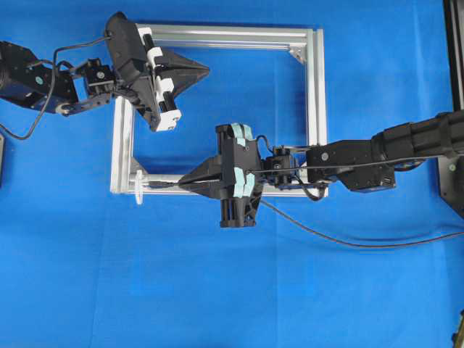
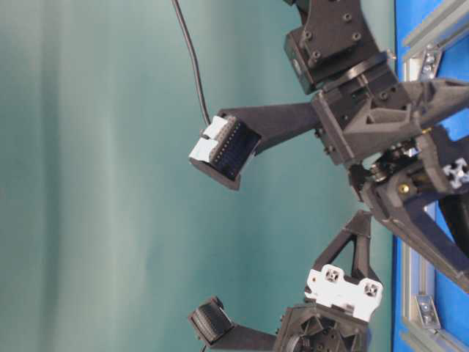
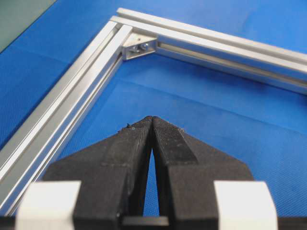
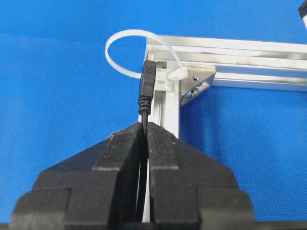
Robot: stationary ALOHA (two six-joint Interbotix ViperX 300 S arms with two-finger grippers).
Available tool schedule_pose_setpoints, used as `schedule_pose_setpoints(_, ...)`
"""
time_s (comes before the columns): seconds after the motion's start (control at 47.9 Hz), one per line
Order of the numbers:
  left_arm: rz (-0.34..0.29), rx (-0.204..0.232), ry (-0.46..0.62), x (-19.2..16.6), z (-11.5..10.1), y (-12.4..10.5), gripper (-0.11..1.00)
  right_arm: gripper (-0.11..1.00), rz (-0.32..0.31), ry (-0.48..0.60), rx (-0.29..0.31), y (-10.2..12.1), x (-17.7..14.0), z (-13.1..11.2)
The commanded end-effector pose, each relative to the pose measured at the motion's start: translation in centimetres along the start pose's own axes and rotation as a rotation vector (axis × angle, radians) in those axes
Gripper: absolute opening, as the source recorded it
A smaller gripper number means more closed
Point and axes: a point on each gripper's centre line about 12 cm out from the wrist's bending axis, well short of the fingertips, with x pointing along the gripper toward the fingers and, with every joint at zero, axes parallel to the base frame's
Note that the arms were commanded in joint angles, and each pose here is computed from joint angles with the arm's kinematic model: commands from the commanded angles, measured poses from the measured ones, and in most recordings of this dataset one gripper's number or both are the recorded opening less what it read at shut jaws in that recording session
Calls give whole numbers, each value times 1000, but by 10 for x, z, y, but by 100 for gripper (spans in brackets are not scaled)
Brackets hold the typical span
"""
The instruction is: Insert the wire through the string loop located on the left side.
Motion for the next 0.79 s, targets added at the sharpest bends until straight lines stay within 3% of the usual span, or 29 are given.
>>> schedule_pose_setpoints(0.0, -2, 0, -46, -2, 15, 0, 0, -10, 9, -42, -1, 3, 0, 16)
schedule_pose_setpoints(0.773, -2, 1, -46, -2, 15, 0, 0, -10, 14, -49, -2, 6, 10, 17)
